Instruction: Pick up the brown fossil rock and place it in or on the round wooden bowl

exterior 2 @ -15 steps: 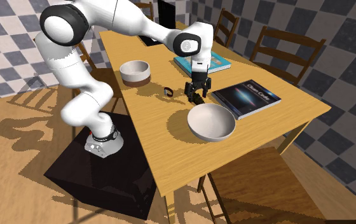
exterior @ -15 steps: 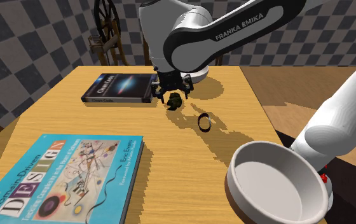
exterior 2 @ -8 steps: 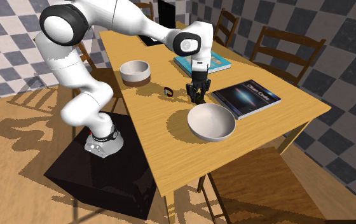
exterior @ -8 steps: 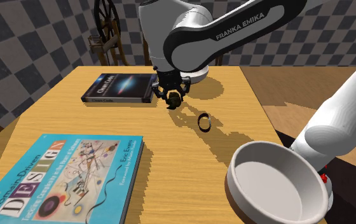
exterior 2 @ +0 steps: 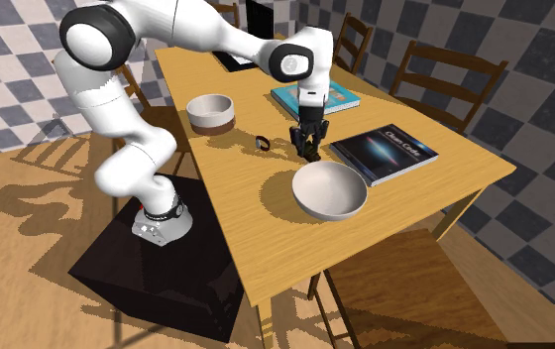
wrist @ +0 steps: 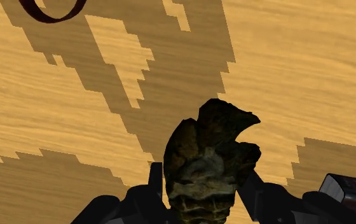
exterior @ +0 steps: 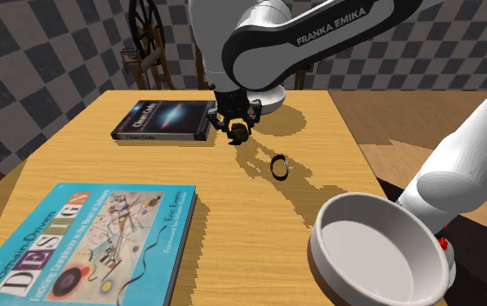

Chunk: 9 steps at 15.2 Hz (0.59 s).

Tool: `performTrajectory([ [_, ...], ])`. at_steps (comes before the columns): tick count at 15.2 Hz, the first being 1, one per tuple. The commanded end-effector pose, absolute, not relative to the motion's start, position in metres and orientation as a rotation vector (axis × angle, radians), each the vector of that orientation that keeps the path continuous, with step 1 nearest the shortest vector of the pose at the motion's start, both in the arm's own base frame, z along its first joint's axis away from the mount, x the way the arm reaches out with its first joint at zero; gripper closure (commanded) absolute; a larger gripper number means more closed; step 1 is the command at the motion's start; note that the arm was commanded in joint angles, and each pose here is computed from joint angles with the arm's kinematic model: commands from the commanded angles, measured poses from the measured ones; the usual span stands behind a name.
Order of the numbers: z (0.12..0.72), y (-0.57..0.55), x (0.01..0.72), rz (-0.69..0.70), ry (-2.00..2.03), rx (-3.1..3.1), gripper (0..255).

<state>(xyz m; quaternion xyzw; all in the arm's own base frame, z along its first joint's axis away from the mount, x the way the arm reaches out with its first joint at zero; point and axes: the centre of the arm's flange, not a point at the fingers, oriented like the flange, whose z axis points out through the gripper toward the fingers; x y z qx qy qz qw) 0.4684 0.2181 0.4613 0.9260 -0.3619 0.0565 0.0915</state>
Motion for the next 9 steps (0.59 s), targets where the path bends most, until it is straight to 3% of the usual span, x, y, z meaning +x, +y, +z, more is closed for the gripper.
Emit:
performTrajectory([
  [1, 0.472, 0.217, 0.469, 0.167, -1.075, 2.751, 255],
  [9, 0.514, 0.217, 0.469, 0.167, -1.075, 2.751, 255],
])
